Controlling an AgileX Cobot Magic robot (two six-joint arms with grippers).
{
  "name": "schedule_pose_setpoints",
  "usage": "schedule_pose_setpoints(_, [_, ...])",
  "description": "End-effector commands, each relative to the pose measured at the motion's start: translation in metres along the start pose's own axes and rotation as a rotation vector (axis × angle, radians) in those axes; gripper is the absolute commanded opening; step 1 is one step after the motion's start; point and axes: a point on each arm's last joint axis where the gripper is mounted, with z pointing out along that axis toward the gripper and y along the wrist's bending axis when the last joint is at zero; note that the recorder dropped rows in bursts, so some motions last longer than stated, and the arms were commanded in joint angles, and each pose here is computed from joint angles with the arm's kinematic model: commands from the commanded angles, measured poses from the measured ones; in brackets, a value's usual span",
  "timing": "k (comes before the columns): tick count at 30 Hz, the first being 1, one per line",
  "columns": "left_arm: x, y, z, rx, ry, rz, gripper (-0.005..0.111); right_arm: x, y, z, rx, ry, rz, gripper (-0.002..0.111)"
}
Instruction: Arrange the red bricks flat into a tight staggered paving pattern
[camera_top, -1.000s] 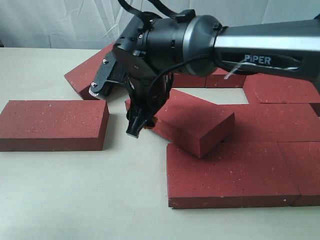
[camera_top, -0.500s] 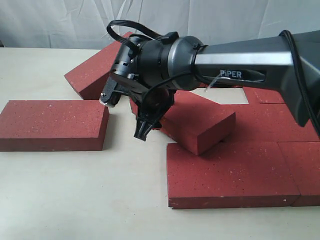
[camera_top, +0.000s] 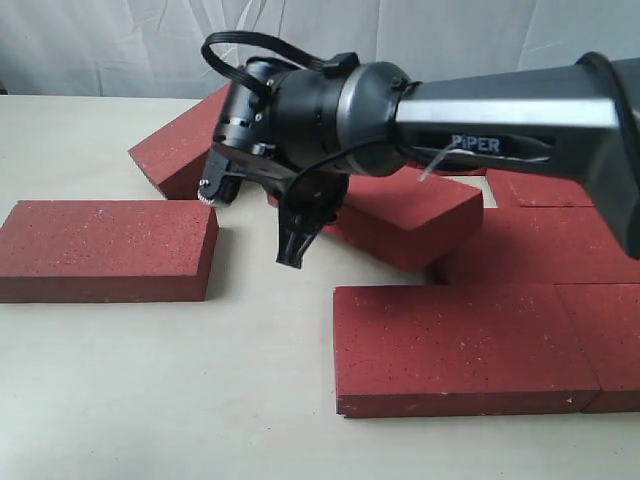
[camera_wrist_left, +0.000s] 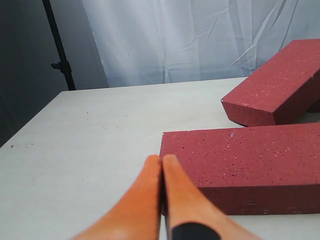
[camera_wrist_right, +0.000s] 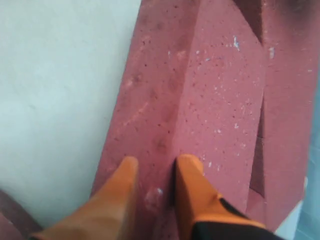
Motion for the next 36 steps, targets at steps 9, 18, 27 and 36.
schedule_pose_setpoints(9, [0.000, 0.000, 0.000, -0.002, -0.009, -0.013, 0.000, 0.007, -0.035, -0.061, 0.146, -0.236, -0.173, -0.001])
schedule_pose_setpoints(18, [0.000, 0.000, 0.000, -0.002, -0.009, -0.013, 0.000, 0.047, -0.013, -0.028, 0.164, -0.415, -0.292, -0.001])
schedule_pose_setpoints(27, [0.000, 0.000, 0.000, -0.002, -0.009, -0.013, 0.000, 0.069, 0.005, 0.007, 0.206, -0.532, -0.571, -0.001])
schedule_pose_setpoints(36, [0.000, 0.000, 0.000, -0.002, -0.009, -0.013, 0.000, 0.087, -0.030, 0.026, 0.203, -0.711, -0.488, -0.001])
